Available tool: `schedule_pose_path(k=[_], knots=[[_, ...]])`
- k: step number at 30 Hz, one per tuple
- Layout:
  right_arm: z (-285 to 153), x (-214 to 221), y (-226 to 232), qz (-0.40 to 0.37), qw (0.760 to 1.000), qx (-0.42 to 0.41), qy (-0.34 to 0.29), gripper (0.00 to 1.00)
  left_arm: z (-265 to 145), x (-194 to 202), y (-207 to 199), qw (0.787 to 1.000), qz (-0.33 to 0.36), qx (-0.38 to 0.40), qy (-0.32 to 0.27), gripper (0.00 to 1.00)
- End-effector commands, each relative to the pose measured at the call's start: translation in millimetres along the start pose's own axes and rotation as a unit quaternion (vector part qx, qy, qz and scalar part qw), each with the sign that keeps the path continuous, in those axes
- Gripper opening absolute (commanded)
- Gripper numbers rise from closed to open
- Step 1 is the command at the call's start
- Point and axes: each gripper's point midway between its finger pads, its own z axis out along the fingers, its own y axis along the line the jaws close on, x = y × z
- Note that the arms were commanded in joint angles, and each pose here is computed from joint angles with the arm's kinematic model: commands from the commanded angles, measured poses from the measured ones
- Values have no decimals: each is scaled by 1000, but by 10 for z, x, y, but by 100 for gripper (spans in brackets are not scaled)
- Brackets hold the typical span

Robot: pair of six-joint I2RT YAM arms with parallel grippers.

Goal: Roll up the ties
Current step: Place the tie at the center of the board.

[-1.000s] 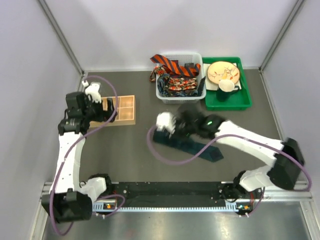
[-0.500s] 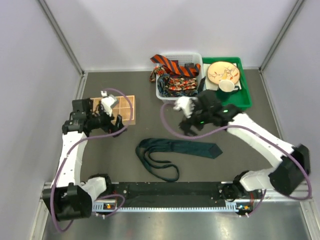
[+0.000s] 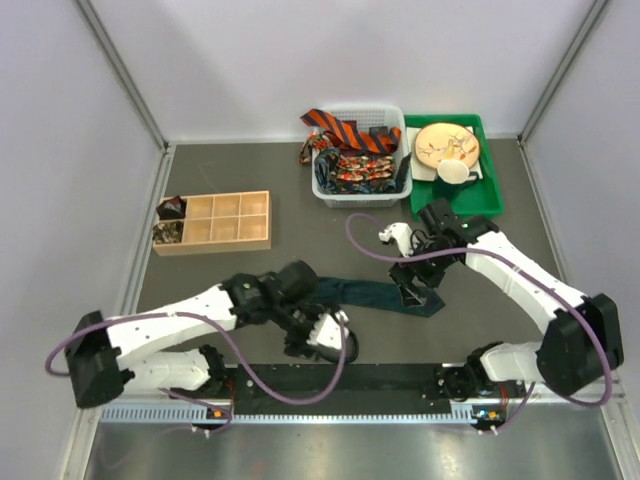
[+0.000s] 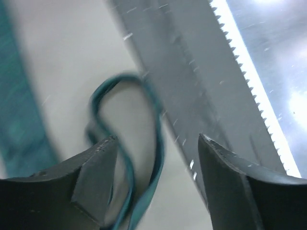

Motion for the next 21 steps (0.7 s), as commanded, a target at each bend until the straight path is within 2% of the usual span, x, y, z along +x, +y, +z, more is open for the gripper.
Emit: schedule_pose_path(k=[1,4,8,13,17,20,21], knots=[[44,87,-168,32,999,-1,15,85,407,-238,36,999,39,4,1,68],[24,101,-234,56,998,-7,21,84,603,-267,-23,999,19,42,10,64],[-45,38,-280,73,997,-6,16,83,853,-110,-81,996,-1,72,45,59],[-86,12,-249,85,996,-4,7,84,1014,144,142,995,-12,21,95,52],[-83,79,-226,83,996,-3,14,84,1048,332,121,990,-27,27,132,44],[-85,40,-242,80,997,-4,9,82,943,445,71,986,-20,35,164,25],[-76,26,-247,81,997,-7,11,81,892,412,85,986,-15,32,162,6]])
